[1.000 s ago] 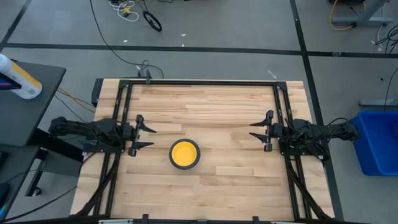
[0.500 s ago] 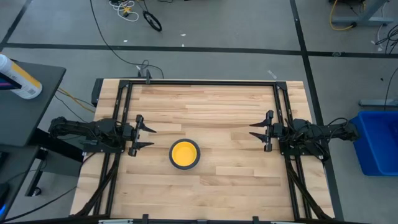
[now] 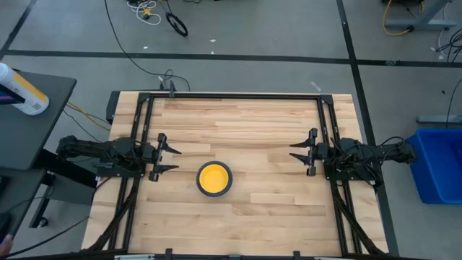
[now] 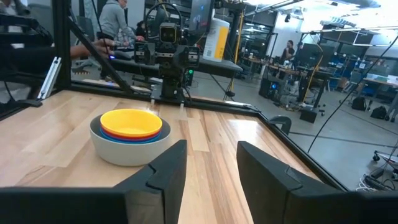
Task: Nest bowls inside each other
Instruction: Return to Home Position
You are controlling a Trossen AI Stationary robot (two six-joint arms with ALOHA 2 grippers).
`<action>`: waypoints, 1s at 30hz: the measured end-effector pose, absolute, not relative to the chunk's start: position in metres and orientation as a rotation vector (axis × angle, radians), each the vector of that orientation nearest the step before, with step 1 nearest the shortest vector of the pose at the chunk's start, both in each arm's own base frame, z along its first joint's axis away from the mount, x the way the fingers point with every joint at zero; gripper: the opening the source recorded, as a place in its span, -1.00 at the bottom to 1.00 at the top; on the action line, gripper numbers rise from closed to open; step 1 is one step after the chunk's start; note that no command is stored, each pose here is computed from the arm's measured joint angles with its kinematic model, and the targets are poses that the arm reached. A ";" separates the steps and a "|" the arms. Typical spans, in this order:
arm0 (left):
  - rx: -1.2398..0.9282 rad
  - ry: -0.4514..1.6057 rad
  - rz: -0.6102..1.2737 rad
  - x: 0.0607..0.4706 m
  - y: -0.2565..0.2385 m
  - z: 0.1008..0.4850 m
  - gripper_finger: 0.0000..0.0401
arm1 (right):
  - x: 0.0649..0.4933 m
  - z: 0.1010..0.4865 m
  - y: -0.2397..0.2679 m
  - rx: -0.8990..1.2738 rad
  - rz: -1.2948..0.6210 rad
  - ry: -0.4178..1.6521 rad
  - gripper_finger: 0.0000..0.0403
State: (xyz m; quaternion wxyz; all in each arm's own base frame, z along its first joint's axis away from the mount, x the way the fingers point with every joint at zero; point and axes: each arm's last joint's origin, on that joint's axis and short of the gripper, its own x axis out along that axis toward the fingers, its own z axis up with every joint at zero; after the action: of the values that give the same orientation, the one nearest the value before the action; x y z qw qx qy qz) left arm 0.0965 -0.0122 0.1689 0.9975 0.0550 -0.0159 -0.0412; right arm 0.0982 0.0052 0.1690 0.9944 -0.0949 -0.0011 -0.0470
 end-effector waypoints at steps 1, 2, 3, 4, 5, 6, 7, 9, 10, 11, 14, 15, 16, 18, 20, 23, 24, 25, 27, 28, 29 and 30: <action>0.110 -0.032 -0.082 0.096 -0.012 0.169 0.23 | 0.098 0.169 0.005 -0.190 -0.094 -0.002 -0.25; 0.110 -0.032 -0.082 0.096 -0.012 0.169 0.23 | 0.098 0.169 0.005 -0.190 -0.094 -0.002 -0.25; 0.110 -0.032 -0.082 0.096 -0.012 0.169 0.23 | 0.098 0.169 0.005 -0.190 -0.094 -0.002 -0.24; 0.110 -0.032 -0.082 0.096 -0.012 0.169 0.23 | 0.098 0.169 0.005 -0.190 -0.094 -0.002 -0.24; 0.110 -0.032 -0.082 0.096 -0.012 0.169 0.23 | 0.098 0.169 0.005 -0.190 -0.094 -0.002 -0.23; 0.110 -0.032 -0.082 0.096 -0.012 0.169 0.23 | 0.098 0.169 0.005 -0.190 -0.094 -0.002 -0.22; 0.110 -0.032 -0.082 0.096 -0.012 0.169 0.23 | 0.098 0.169 0.005 -0.190 -0.094 -0.002 -0.21; 0.110 -0.032 -0.082 0.096 -0.012 0.169 0.23 | 0.098 0.169 0.005 -0.190 -0.094 -0.002 -0.19; 0.110 -0.032 -0.083 0.096 -0.012 0.169 0.23 | 0.098 0.169 0.005 -0.190 -0.094 -0.003 -0.18; 0.110 -0.032 -0.082 0.096 -0.012 0.169 0.23 | 0.098 0.169 0.005 -0.190 -0.094 -0.002 -0.18; 0.110 -0.032 -0.082 0.096 -0.012 0.169 0.23 | 0.098 0.169 0.005 -0.190 -0.094 -0.002 -0.15; 0.110 -0.032 -0.082 0.096 -0.012 0.169 0.23 | 0.098 0.169 0.005 -0.190 -0.094 -0.002 -0.14; 0.110 -0.032 -0.082 0.096 -0.012 0.169 0.23 | 0.098 0.169 0.005 -0.190 -0.094 -0.002 -0.13; 0.110 -0.032 -0.082 0.096 -0.012 0.169 0.23 | 0.098 0.169 0.005 -0.190 -0.094 -0.003 -0.11; 0.110 -0.032 -0.083 0.096 -0.012 0.169 0.23 | 0.098 0.169 0.005 -0.190 -0.094 -0.002 -0.10; 0.110 -0.032 -0.082 0.096 -0.012 0.169 0.23 | 0.098 0.169 0.005 -0.190 -0.094 -0.002 -0.07; 0.110 -0.032 -0.083 0.096 -0.012 0.169 0.23 | 0.098 0.169 0.005 -0.190 -0.094 -0.002 -0.06; 0.110 -0.032 -0.083 0.096 -0.012 0.169 0.23 | 0.098 0.169 0.005 -0.190 -0.094 -0.002 -0.04; 0.110 -0.032 -0.082 0.096 -0.012 0.169 0.23 | 0.098 0.169 0.005 -0.190 -0.094 -0.002 -0.02; 0.110 -0.032 -0.082 0.096 -0.012 0.169 0.23 | 0.098 0.169 0.005 -0.190 -0.094 -0.003 -0.02; 0.110 -0.032 -0.083 0.096 -0.012 0.169 0.23 | 0.098 0.169 0.005 -0.190 -0.094 -0.002 -0.01; 0.110 -0.032 -0.082 0.096 -0.012 0.169 0.23 | 0.098 0.169 0.005 -0.190 -0.094 -0.003 0.00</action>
State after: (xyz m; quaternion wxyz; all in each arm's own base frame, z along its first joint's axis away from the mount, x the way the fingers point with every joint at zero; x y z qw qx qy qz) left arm 0.0965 -0.0122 0.1689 0.9975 0.0549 -0.0159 -0.0411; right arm 0.0982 0.0052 0.1690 0.9944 -0.0949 -0.0013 -0.0469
